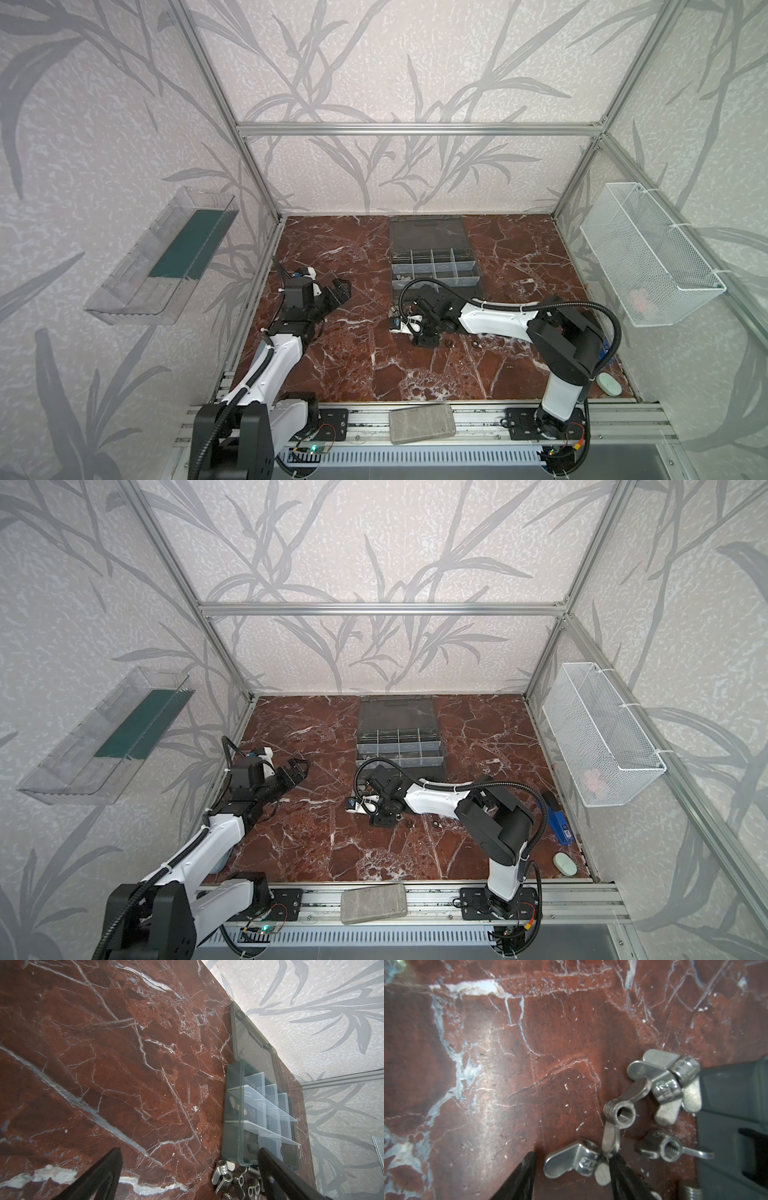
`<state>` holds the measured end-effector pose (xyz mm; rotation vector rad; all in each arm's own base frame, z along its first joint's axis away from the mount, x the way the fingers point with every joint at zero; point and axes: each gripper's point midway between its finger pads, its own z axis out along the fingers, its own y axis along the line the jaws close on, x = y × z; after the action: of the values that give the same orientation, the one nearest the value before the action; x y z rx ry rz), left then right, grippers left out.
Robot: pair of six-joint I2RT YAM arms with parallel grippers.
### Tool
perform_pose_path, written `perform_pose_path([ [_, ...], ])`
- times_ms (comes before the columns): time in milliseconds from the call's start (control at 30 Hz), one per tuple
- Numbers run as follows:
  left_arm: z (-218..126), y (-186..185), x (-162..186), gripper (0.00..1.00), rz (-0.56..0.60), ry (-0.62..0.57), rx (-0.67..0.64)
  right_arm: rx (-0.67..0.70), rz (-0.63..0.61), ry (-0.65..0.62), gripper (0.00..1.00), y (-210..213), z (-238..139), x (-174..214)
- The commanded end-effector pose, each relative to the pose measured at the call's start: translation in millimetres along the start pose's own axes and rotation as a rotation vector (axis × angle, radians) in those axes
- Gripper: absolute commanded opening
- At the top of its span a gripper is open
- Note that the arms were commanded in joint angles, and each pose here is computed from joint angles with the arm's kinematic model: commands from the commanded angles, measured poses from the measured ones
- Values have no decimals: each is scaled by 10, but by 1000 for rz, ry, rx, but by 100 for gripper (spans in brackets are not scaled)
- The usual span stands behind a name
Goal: Sort the screws and nuts into containers
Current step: 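Return the right gripper to the pile and grasp another wing nut, then lift the wing nut toward the grey box compartments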
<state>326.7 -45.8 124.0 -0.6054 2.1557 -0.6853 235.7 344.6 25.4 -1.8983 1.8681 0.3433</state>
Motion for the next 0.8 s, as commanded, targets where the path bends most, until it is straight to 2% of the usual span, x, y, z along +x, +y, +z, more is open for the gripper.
perform_pose_path([
  [0,-22,15,13,99,12,-4,-6,-9,22,14,58,-15,49,-17],
  [167,-26,19,23,100,13,-4,-7,-6,55,35,56,-40,88,0],
  [367,-31,21,13,100,17,-8,-9,-11,93,59,41,-26,94,52],
  [767,-26,19,11,100,14,-10,-7,-5,151,85,23,-15,98,114],
])
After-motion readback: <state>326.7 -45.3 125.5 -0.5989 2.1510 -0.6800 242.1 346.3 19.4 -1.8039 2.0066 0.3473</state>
